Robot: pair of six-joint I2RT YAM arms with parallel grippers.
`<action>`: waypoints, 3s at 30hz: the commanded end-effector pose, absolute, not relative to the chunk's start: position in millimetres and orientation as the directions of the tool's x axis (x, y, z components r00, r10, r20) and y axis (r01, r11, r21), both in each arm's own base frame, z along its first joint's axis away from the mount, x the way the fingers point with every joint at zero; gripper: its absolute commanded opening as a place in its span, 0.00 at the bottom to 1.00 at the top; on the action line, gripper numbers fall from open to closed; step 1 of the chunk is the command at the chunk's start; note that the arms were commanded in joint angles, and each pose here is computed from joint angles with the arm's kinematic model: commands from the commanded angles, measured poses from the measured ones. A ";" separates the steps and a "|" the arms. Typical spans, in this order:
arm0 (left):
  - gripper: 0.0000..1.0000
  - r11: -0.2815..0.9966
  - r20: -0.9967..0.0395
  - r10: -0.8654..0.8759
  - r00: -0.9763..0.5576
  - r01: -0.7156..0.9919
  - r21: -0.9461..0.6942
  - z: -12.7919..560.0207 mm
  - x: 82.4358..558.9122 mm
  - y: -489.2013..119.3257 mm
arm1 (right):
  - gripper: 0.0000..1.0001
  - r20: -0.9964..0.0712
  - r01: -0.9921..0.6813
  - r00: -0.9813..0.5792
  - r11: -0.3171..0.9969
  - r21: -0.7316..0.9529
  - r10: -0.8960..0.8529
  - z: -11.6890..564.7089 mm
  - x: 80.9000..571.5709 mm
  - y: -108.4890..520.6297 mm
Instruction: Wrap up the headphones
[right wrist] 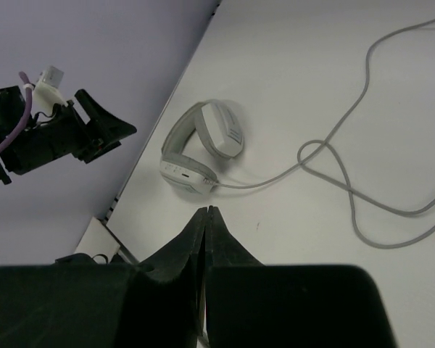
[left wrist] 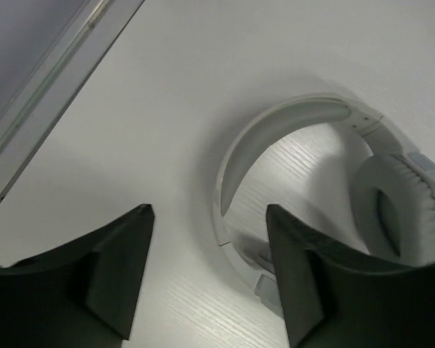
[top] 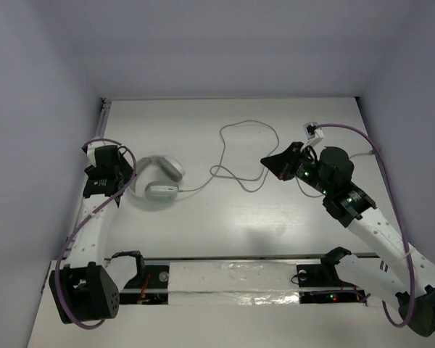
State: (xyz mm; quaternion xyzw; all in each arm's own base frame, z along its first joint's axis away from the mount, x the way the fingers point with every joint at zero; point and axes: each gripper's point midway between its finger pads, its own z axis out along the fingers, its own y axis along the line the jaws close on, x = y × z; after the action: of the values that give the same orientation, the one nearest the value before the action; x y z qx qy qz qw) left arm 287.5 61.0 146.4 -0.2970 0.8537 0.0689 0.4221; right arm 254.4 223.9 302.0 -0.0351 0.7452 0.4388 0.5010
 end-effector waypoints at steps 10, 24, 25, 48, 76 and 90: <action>0.78 0.853 -0.619 -0.426 -0.660 -0.522 -0.031 77.6 326.8 65.3 | 0.46 -0.808 -0.552 -0.429 0.592 0.588 0.403 322.3 247.5 222.9; 0.36 0.901 -0.507 -0.386 -0.771 -0.433 -0.027 21.8 352.7 51.0 | 0.46 -0.815 -0.585 -0.398 0.569 0.578 0.420 337.4 234.9 219.3; 0.26 0.898 -0.509 -0.391 -0.767 -0.440 -0.027 22.2 351.5 51.4 | 0.46 -0.814 -0.583 -0.402 0.568 0.580 0.419 336.3 235.0 219.7; 0.00 0.938 -0.424 -0.319 -0.848 -0.345 -0.015 -5.5 348.1 10.7 | 0.42 -0.818 -0.566 -0.361 0.593 0.573 0.447 342.4 245.5 215.7; 0.00 0.849 -0.820 -0.265 -0.508 0.281 -0.448 355.3 369.1 -100.1 | 0.97 -0.998 -0.708 -0.065 0.704 0.064 0.025 302.0 353.0 267.4; 0.00 0.713 -0.826 -0.332 -0.456 0.452 -0.536 417.4 342.9 -130.3 | 0.66 -0.978 -0.721 -0.117 0.663 0.202 0.171 252.4 396.0 306.5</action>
State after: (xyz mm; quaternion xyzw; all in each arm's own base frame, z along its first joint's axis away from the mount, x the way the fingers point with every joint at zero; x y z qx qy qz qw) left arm 365.7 -110.6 338.7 0.0003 0.8349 -0.3052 0.4580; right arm 376.7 297.8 209.3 -0.2361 0.7197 0.3394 0.5578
